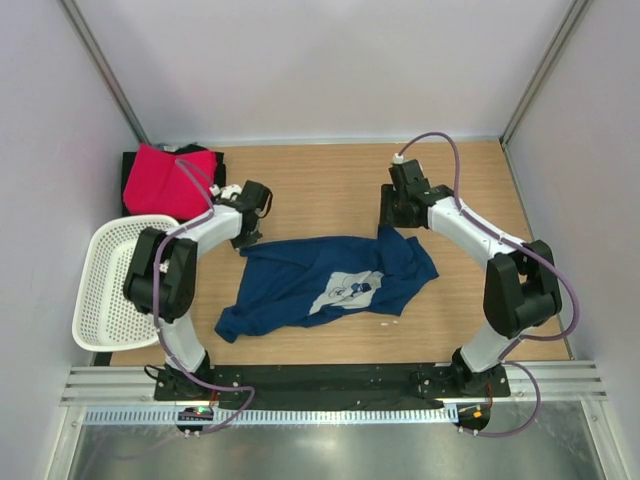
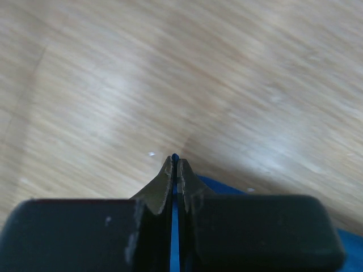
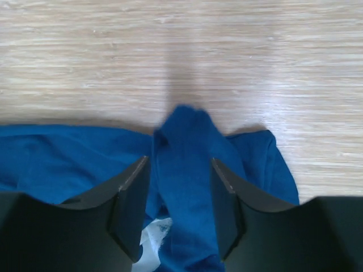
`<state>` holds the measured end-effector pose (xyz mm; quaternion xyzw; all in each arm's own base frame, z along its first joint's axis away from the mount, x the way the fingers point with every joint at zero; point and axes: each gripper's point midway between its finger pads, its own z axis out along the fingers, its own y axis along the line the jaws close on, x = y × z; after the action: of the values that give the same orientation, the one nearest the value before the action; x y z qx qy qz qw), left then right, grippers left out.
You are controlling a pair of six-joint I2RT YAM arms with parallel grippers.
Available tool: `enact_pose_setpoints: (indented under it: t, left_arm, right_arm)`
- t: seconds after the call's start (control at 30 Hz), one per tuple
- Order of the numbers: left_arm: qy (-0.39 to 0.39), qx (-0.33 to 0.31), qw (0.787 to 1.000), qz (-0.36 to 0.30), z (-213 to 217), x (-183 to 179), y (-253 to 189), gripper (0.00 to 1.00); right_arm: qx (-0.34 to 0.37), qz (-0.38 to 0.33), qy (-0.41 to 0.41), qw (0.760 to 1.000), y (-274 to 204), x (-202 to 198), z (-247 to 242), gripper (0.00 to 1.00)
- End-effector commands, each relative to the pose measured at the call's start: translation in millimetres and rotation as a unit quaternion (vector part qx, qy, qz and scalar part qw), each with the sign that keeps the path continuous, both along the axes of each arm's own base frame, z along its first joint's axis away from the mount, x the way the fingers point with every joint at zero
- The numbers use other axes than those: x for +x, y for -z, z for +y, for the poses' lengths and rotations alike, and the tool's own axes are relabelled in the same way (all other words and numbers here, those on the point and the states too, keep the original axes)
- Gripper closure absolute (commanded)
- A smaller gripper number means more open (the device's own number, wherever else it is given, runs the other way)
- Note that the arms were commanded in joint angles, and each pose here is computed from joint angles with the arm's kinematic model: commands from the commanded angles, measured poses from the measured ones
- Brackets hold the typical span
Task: Fold and stack the t-shirts
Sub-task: Flatten the tshirt out
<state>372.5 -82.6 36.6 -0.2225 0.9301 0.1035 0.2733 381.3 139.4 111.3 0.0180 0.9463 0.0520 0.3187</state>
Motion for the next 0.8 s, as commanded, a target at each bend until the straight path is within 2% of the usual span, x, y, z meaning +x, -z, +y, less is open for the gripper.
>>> enact_pose_setpoints:
  t: [0.0,0.03,0.13,0.3,0.43,0.57,0.63,0.77]
  left_arm:
    - [-0.036,0.005,0.999,-0.037,16,0,-12,1.0]
    - [-0.036,0.007,0.999,-0.033,18,-4,-9,1.0]
    - [-0.035,0.008,0.999,-0.029,20,-5,-6,1.0]
    - [-0.028,0.0,0.999,-0.027,16,-4,-4,1.0]
    - [-0.026,-0.002,0.999,-0.03,16,-6,-5,1.0]
    - [-0.022,-0.003,0.999,-0.03,16,-6,-6,1.0]
    - [-0.02,-0.003,0.999,-0.028,16,-6,-6,1.0]
    - [-0.017,-0.008,0.999,-0.031,14,-5,-6,1.0]
  right_arm:
    - [0.018,-0.006,-0.012,1.0,-20,-3,5,0.45]
    - [0.023,-0.008,-0.01,1.0,-24,-8,4,0.37]
    - [0.039,-0.022,-0.012,0.999,-34,-34,4,0.3]
    - [0.015,-0.031,-0.035,0.999,-23,-72,11,0.29]
    - [-0.043,-0.001,-0.042,0.998,5,-87,11,0.39]
    - [-0.089,0.023,-0.045,0.995,36,-98,10,0.43]
    - [-0.111,0.028,-0.027,0.993,46,-95,3,0.5]
    - [-0.119,0.023,-0.021,0.992,55,-88,3,0.6]
